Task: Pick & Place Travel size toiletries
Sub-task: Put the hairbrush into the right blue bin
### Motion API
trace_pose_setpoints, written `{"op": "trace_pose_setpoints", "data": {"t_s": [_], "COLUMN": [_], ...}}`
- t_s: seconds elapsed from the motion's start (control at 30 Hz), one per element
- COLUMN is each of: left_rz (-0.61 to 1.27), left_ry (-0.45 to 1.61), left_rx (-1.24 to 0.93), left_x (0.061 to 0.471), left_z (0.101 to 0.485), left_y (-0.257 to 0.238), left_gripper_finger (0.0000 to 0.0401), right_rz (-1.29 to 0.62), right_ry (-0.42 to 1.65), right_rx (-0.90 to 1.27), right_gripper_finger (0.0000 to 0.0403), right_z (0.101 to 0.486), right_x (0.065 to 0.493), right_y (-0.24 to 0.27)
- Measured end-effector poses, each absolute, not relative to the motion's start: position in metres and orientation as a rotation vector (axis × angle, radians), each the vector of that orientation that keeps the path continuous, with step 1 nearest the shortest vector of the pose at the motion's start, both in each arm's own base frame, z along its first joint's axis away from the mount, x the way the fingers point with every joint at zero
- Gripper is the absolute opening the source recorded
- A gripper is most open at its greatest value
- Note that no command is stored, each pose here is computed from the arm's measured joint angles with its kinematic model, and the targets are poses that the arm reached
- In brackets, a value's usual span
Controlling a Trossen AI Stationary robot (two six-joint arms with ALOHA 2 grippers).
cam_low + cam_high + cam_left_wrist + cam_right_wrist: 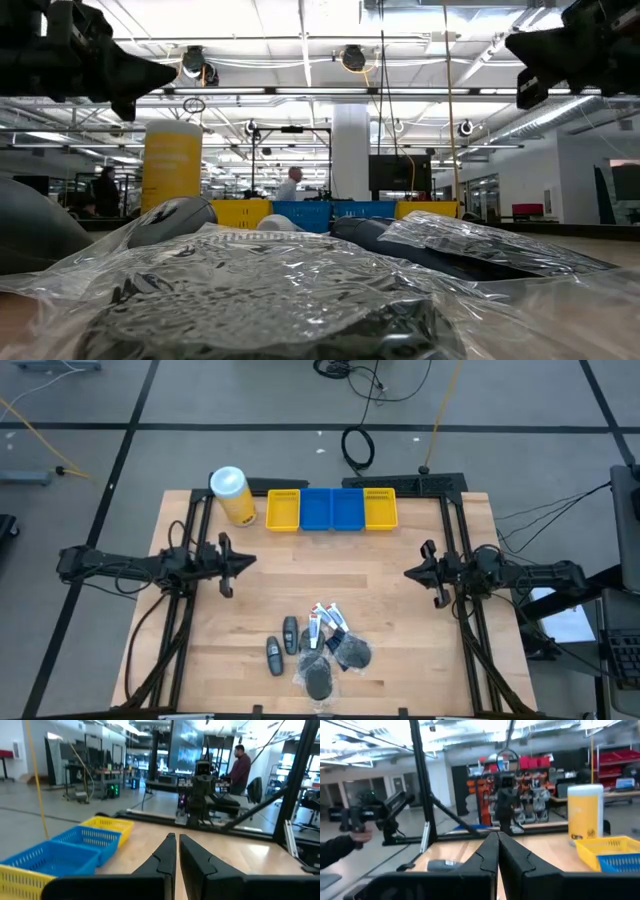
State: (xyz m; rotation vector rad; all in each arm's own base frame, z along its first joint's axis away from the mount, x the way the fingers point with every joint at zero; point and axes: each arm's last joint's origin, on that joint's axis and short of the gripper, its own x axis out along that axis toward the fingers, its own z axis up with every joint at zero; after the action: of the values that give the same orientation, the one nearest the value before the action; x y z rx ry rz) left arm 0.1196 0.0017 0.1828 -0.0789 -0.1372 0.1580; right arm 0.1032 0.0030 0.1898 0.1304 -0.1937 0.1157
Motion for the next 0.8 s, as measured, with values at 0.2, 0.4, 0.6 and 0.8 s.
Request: {"op": "trace_pose_setpoints", "data": {"t_s": [0.2,0.4,0.6,0.8], "left_rz": [0.158,0.159,0.164,0.165], "left_ry": [-0.145,-0.141,-0.142,-0.141], "left_rx": [-0.074,-0.066,-0.073,-0.075], "left_x": [0.12,0.12,0.12,0.12], "left_z": [0.184,0.183,0.183,0.183], "left_y": [0.002,0.002,0.002,0.002], "left_gripper_finger": [0.0021,0.0021,0.0021,0.0021], "right_rz": [0.081,0.083,0.157,0.229], "right_ry": [-0.099,0.037,0.166,0.249], "right_rx": [0.087,0.092,0.143,0.1], "right_gripper_finger": [0.0,0.0,0.0,0.0], "right_z": [0.209,0.223,0.229,0.238], "right_x": [0.116,0.143,0.175,0.202], "right_y": [0.002,0.003,0.007,0.021]}}
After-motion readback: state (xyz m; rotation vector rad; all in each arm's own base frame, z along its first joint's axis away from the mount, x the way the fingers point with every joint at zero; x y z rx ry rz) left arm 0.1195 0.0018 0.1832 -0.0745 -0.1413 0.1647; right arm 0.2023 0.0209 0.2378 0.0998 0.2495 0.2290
